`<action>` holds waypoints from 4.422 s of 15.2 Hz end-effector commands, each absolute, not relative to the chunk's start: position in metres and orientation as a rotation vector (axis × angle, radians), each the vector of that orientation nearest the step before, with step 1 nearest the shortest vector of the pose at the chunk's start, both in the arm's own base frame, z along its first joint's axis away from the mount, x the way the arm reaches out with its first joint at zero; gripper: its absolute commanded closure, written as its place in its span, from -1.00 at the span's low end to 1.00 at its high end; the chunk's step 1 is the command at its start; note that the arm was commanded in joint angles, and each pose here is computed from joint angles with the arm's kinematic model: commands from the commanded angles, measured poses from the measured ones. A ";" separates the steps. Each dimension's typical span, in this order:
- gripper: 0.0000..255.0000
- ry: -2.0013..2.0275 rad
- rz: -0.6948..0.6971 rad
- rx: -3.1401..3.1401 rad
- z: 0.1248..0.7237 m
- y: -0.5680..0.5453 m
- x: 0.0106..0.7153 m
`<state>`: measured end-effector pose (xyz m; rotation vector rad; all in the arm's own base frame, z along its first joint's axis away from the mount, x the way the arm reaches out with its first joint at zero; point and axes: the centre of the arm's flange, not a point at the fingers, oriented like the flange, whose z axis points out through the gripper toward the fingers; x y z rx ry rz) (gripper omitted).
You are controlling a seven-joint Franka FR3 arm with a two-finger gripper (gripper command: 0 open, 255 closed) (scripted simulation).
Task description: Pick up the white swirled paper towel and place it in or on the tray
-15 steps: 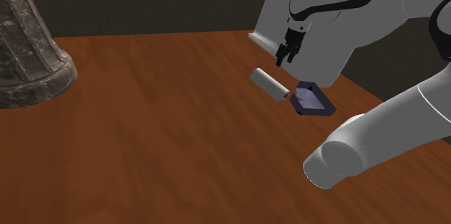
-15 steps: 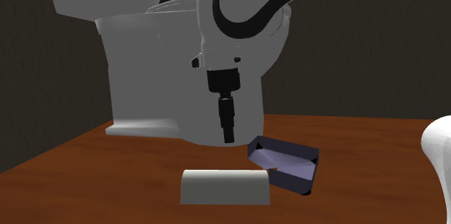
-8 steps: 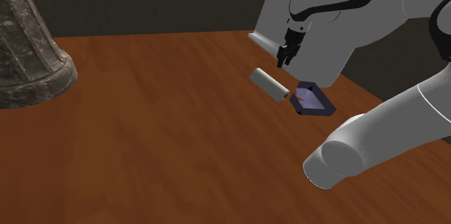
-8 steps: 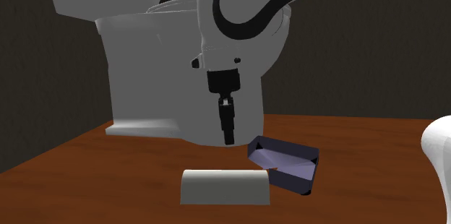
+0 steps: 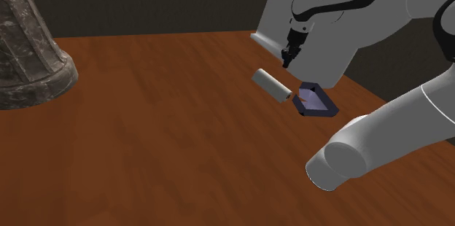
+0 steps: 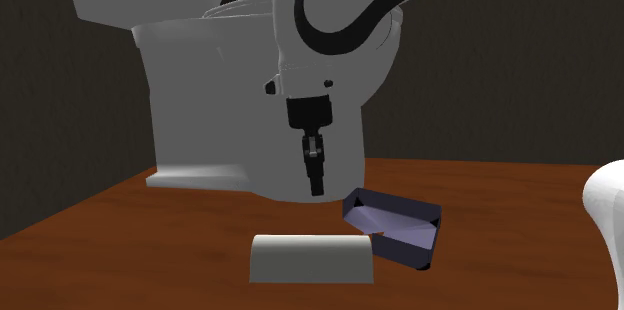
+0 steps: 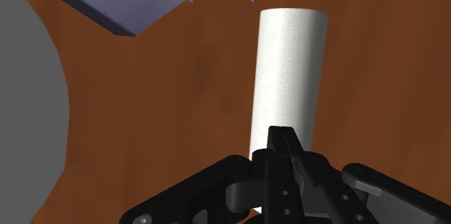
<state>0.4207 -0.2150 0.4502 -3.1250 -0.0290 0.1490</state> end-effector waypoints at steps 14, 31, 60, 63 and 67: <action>-1.00 -0.015 -0.003 -3.172 0.349 -0.185 0.414; 1.00 -0.015 -0.003 -3.172 0.341 -0.186 0.414; 1.00 -0.015 -0.003 -3.172 0.464 -0.215 0.370; 1.00 -0.015 -0.003 -3.172 0.467 -0.238 0.338; 1.00 -0.015 -0.003 -3.172 0.472 -0.267 0.294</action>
